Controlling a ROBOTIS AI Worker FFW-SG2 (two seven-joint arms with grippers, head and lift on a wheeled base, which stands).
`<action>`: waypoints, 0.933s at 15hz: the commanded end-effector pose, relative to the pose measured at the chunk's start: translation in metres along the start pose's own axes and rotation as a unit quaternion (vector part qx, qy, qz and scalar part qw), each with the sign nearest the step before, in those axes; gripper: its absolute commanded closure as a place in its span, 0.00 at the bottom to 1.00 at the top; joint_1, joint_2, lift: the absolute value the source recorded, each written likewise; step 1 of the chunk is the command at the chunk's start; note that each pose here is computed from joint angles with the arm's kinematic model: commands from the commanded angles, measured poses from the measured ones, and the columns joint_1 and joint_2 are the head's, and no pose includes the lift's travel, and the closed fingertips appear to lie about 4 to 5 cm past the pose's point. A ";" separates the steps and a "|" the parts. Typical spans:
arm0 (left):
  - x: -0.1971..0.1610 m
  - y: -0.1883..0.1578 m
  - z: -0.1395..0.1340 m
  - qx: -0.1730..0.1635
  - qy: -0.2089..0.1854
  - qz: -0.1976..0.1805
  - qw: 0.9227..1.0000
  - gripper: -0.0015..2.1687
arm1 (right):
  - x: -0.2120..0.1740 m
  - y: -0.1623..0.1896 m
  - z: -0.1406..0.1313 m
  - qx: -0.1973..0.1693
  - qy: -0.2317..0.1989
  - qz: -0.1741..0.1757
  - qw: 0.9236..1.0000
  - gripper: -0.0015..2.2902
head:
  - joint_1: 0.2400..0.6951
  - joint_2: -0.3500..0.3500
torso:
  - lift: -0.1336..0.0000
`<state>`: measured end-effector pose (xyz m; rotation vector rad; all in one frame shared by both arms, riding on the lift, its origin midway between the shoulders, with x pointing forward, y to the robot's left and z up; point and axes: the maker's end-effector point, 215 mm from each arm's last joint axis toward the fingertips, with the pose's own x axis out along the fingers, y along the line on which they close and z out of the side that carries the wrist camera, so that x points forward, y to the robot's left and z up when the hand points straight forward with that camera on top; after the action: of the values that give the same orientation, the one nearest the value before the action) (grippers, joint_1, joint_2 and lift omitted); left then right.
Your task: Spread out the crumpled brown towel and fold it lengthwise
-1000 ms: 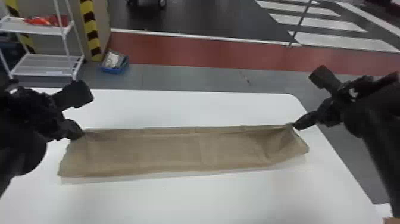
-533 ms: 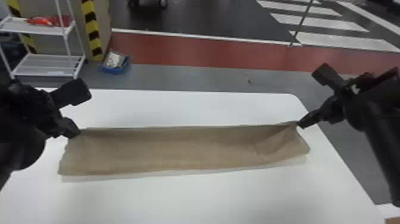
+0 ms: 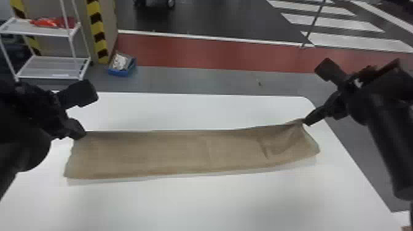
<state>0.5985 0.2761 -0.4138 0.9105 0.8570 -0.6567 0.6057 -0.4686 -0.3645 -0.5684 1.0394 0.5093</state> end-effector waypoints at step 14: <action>0.004 0.015 0.008 0.007 -0.001 0.009 1.000 0.80 | 0.008 -0.010 -0.020 -0.019 0.031 -0.014 0.999 0.59 | 1.00 0.24 | 0.10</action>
<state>0.6143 0.2783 -0.4079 0.9269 0.8441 -0.6436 0.6018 -0.4879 -0.3775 -0.6338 1.0800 0.4916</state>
